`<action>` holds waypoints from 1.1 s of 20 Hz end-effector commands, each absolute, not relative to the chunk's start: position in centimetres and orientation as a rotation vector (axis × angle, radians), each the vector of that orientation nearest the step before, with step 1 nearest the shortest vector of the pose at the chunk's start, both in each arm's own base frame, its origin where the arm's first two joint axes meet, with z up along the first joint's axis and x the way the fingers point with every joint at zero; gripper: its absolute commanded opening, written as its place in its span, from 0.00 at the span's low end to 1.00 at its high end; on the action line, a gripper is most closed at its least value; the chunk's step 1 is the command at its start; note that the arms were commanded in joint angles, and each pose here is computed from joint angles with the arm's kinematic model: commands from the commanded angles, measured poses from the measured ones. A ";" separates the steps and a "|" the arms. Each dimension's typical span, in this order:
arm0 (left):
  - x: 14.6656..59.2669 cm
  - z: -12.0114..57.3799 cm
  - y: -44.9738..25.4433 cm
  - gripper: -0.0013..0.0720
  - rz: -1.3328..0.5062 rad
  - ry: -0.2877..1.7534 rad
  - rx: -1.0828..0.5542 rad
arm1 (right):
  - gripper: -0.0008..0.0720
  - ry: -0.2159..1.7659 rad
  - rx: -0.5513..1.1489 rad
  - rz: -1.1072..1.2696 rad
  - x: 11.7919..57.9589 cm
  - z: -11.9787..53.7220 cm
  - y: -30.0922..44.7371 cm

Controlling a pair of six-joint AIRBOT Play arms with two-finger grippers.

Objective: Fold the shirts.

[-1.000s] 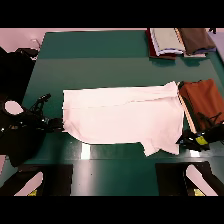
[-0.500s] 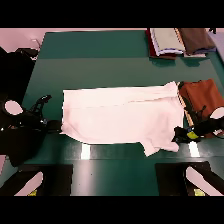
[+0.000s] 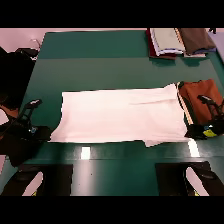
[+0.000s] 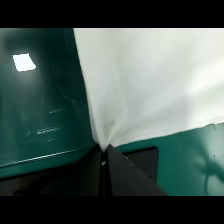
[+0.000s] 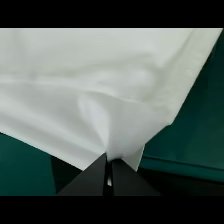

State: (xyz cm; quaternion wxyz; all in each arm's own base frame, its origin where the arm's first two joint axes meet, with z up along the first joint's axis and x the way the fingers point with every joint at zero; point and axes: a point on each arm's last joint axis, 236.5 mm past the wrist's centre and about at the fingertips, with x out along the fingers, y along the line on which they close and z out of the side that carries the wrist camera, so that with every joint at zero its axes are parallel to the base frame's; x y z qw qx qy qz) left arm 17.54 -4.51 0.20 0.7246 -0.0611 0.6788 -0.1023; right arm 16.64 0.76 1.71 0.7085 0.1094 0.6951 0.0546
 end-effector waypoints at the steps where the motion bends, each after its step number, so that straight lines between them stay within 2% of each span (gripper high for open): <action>1: 18.1 0.7 -4.1 0.05 -0.204 1.456 -0.125 | 0.03 1.465 0.212 0.097 18.1 3.8 0.1; 3: 21.0 1.7 -3.9 0.05 -0.186 1.334 -0.125 | 0.03 1.445 0.200 0.099 20.6 4.3 -0.4; 6: 25.3 3.1 -3.8 0.05 -0.172 1.220 -0.136 | 0.03 1.371 0.139 0.141 26.7 5.1 0.3; 13: 36.0 2.5 -3.9 0.05 -0.182 1.211 -0.178 | 0.03 1.309 0.085 0.198 38.4 6.4 2.1; 20: 42.0 -0.2 -4.0 0.05 -0.175 1.196 -0.230 | 0.03 1.339 0.124 0.176 44.5 4.0 1.8; 21: 42.3 -0.2 -3.9 0.05 -0.170 1.182 -0.229 | 0.08 1.342 0.138 0.165 45.1 3.3 1.7; 22: 42.6 -0.1 -3.8 0.06 -0.166 1.171 -0.227 | 0.43 1.347 0.143 0.163 45.6 2.8 1.5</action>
